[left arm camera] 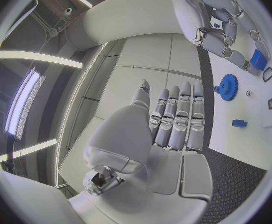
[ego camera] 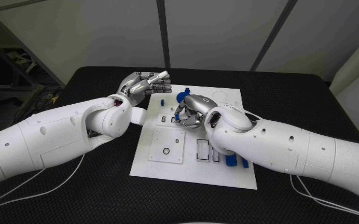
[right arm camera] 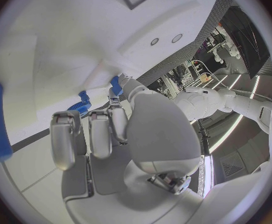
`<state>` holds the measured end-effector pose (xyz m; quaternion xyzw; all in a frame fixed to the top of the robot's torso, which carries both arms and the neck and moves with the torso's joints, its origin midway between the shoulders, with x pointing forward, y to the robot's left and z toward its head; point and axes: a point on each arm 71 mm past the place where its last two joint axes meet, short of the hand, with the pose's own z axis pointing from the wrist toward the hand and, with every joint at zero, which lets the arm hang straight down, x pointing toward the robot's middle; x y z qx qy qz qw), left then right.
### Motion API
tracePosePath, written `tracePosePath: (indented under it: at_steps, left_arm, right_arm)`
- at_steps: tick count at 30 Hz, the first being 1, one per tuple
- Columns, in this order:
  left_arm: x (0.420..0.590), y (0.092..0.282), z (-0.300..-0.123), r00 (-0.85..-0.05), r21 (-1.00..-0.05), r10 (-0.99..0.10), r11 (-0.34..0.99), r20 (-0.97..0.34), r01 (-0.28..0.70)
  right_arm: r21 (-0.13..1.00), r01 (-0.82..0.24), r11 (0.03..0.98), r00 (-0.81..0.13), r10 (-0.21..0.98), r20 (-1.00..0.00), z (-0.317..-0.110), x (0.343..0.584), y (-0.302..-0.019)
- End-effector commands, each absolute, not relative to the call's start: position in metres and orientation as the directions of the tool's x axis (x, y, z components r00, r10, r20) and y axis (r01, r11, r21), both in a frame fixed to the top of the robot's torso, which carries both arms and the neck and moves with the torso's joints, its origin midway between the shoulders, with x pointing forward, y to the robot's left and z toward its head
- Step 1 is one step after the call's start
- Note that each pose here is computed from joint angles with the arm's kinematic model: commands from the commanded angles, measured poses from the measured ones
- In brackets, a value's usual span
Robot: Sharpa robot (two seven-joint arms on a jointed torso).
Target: Assemble the parts on the task board
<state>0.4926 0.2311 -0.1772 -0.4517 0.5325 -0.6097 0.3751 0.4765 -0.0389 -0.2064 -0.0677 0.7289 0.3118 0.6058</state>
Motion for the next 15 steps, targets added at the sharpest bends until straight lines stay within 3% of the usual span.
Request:
tracePosePath:
  at_steps: [1, 15]
  left_arm:
    - [0.4927, 0.2293, -0.1754, -0.324, -0.987, -0.933, -0.161, 0.158, -0.018]
    - [0.4926, 0.2296, -0.1755, -0.325, -0.987, -0.932, -0.161, 0.159, -0.02]
  right_arm:
    - [0.35, -0.473, 0.809, -0.261, 0.251, -0.932, -0.2084, 0.4768, -0.0399]
    - [0.337, -0.473, 0.814, -0.274, 0.227, -0.934, -0.2099, 0.476, -0.0394]
